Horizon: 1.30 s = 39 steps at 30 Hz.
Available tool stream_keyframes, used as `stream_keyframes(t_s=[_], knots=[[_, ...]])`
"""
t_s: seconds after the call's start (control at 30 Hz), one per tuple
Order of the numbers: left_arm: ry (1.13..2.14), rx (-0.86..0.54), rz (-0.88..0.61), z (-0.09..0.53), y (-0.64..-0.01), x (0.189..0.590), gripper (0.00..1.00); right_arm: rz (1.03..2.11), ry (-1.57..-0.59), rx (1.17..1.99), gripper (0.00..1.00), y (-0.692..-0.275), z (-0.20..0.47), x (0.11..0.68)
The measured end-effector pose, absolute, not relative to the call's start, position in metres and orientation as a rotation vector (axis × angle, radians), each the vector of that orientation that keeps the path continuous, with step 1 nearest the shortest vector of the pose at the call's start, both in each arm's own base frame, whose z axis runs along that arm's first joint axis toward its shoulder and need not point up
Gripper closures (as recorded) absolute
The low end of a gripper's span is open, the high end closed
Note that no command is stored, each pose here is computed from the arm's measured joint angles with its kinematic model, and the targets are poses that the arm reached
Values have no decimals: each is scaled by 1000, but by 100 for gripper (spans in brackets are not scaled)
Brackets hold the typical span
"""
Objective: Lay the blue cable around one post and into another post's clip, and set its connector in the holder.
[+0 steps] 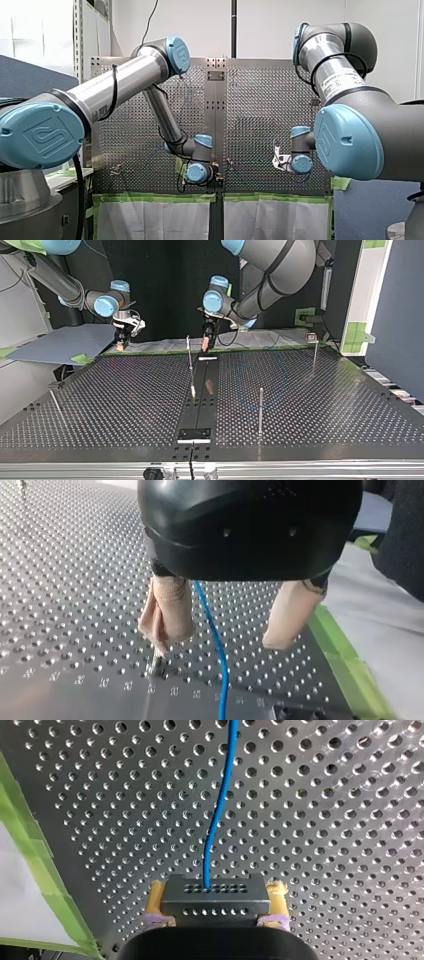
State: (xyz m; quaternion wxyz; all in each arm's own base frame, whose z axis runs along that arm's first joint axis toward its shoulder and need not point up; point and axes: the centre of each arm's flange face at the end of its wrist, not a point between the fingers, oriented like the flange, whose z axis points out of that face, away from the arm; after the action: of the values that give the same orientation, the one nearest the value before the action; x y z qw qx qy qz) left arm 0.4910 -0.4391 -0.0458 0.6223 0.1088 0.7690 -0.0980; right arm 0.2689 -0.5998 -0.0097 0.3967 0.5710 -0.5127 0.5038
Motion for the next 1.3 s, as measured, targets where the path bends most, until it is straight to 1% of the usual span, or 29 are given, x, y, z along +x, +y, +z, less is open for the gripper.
stream_keyframes(t_s=[0.53, 0.77, 1.03, 1.3], knots=[[1772, 262, -230, -42, -437, 469, 0, 1283, -1303, 1450, 39, -599, -11, 269], [1738, 245, -271, -29, -434, 454, 0, 1284, -1304, 1452, 39, -599, -12, 269], [1724, 292, -333, -14, -444, 436, 0, 1284, -1309, 1458, 39, -598, -13, 269], [1724, 318, -357, 2, -452, 426, 0, 1285, -1310, 1457, 39, -598, -13, 269]])
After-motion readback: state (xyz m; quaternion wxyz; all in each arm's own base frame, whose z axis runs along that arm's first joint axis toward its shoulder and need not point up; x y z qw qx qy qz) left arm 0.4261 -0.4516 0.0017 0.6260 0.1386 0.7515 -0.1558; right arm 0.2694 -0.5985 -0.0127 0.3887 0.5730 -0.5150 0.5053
